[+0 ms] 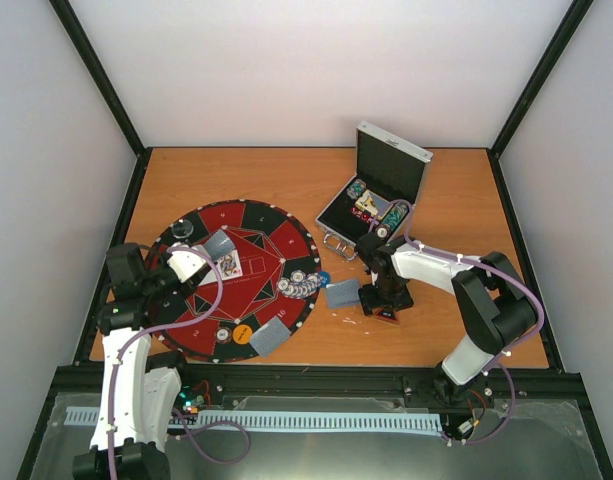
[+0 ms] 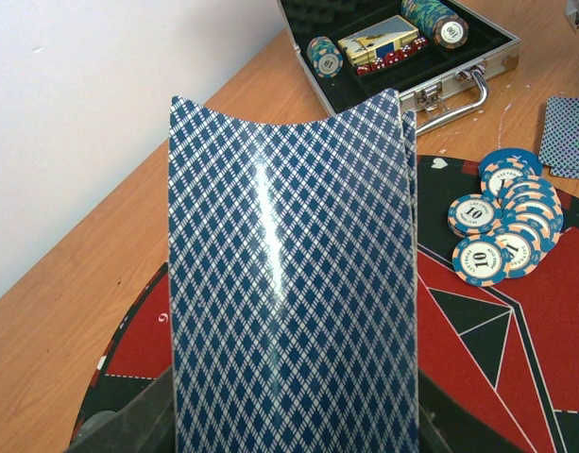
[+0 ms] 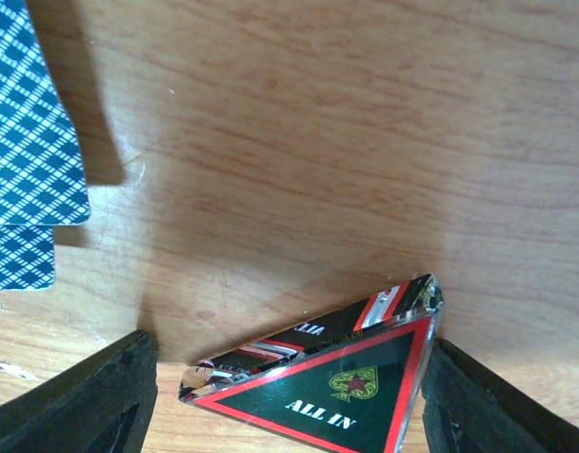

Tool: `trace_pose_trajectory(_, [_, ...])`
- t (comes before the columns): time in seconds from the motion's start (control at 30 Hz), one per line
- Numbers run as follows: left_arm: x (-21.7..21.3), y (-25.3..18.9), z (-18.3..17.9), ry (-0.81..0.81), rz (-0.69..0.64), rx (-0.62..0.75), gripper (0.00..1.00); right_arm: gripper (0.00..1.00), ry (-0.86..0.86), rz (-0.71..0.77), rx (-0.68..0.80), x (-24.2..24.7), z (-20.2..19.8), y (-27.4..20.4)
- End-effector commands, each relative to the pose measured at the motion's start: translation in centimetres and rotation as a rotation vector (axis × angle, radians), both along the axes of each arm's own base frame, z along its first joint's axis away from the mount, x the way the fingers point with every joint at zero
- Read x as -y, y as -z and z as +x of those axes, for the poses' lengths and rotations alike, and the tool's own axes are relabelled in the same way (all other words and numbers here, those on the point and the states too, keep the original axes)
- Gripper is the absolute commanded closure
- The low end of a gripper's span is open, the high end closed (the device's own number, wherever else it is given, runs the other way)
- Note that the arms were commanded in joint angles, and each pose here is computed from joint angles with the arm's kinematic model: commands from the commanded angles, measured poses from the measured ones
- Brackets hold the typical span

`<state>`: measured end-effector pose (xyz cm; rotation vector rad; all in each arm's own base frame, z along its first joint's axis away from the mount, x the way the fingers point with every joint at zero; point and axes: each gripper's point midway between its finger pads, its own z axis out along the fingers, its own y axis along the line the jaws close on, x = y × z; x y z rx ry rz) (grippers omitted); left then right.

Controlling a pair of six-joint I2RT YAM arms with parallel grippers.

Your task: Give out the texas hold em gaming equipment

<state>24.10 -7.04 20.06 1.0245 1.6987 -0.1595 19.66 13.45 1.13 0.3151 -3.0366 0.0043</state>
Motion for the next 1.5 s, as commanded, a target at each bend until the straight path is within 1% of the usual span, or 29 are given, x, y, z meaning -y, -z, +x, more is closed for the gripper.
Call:
trace_pose_trajectory(0.0, [0.2,-1.4,0.1,0.018,-0.005,0.052,0.62,0.24,0.023,-0.025,-0.011,0.8,-0.5,0.1])
trace_pose_trajectory(0.13, [0.2,-1.4,0.1,0.018,-0.005,0.051,0.62,0.21,0.025,-0.051,-0.017,1.3,-0.7,0.1])
trace_pose_trajectory(0.37, [0.2,-1.5,0.1,0.016,-0.004,0.055,0.62,0.26,0.034,-0.074,-0.016,1.8,-0.9,-0.1])
trace_pose_trajectory(0.53, [0.2,-1.5,0.1,0.017,-0.005,0.058,0.62,0.27,0.036,-0.078,-0.017,1.9,-1.1,-0.2])
trace_pose_trajectory(0.6, [0.2,-1.5,0.1,0.016,-0.005,0.057,0.62,0.31,0.033,-0.073,-0.009,1.8,-0.9,-0.2])
trace_pose_trajectory(0.7, [0.2,-1.5,0.1,0.018,-0.006,0.058,0.62,0.4,0.034,-0.063,-0.008,1.5,-0.7,-0.2])
trace_pose_trajectory(0.77, [0.2,-1.6,0.1,0.017,-0.006,0.059,0.62,0.43,0.03,-0.05,-0.007,1.2,-0.6,-0.3])
trace_pose_trajectory(1.0, [0.2,-1.8,0.3,0.01,-0.016,0.06,0.62,0.49,0.006,0.041,0.044,-0.6,0.6,-2.6])
trace_pose_trajectory(1.07, [0.1,-2.2,0.6,-0.009,-0.039,0.063,0.62,0.49,-0.046,0.099,0.085,-2.4,1.4,-4.0])
trace_pose_trajectory(1.17, [-0.5,-3.3,1.5,-0.083,-0.121,0.056,0.62,0.5,-0.177,0.219,0.183,-7.2,2.9,-7.0])
trace_pose_trajectory(1.23, [-1.1,-3.9,2.1,-0.143,-0.171,0.052,0.62,0.52,-0.275,0.327,0.261,-11.7,4.1,-9.6])
trace_pose_trajectory(1.33, [-2.1,-4.8,2.8,-0.223,-0.21,0.067,0.63,0.55,-0.427,0.495,0.336,-18.8,4.6,-11.9])
trace_pose_trajectory(1.4, [-2.9,-5.2,3.3,-0.282,-0.23,0.074,0.63,0.56,-0.539,0.55,0.352,-22.9,4.2,-12.4])
trace_pose_trajectory(1.47, [-3.6,-5.6,3.6,-0.334,-0.25,0.081,0.62,0.56,-0.654,0.565,0.357,-26.7,3.4,-12.1])
